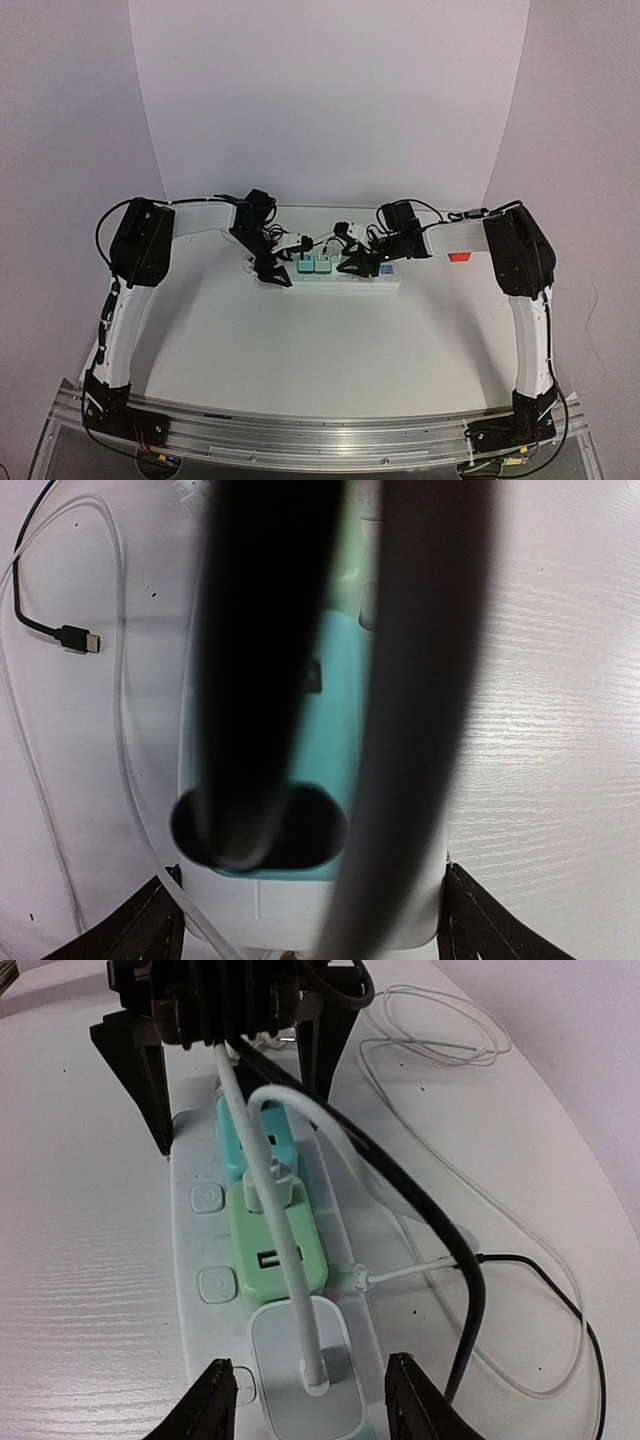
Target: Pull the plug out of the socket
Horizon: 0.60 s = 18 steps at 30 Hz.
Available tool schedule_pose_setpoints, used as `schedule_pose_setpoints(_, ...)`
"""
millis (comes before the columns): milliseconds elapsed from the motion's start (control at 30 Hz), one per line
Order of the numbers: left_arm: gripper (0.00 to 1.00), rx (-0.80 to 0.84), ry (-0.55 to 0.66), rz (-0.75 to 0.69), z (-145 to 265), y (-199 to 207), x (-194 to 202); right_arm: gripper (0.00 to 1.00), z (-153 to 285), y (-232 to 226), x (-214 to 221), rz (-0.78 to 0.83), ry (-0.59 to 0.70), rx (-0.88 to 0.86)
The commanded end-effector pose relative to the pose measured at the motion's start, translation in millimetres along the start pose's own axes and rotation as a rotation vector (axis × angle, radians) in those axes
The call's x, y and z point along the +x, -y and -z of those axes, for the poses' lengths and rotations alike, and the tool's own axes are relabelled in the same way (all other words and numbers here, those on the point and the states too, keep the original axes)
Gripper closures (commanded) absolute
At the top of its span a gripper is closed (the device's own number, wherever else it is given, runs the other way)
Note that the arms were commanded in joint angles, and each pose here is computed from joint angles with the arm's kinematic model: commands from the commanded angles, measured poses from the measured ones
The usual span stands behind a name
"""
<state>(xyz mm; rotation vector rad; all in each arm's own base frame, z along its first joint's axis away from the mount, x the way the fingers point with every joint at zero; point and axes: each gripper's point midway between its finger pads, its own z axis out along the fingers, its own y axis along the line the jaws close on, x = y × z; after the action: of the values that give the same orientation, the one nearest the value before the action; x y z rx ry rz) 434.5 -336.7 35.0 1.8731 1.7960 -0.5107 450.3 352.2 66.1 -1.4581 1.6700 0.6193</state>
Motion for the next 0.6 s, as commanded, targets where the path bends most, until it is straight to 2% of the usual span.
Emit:
schedule_pose_setpoints(0, 1.00, 0.059, -0.125, 0.020, -24, 14, 43, 0.53, -7, 1, -1, 0.037, -0.006, -0.019)
schedule_pose_setpoints(267, 1.00, 0.061, -0.122, 0.024, -23, 14, 42, 0.61, -10, 0, -8, 0.052, 0.012, -0.030)
schedule_pose_setpoints(400, 1.00, 0.063, -0.122, 0.025, -24, 15, 42, 0.68, -12, -2, -3, 0.044, -0.005, -0.039)
schedule_pose_setpoints(567, 1.00, 0.063, -0.123, 0.023, -22, 14, 42, 0.70, -13, -2, 3, 0.057, -0.028, -0.037)
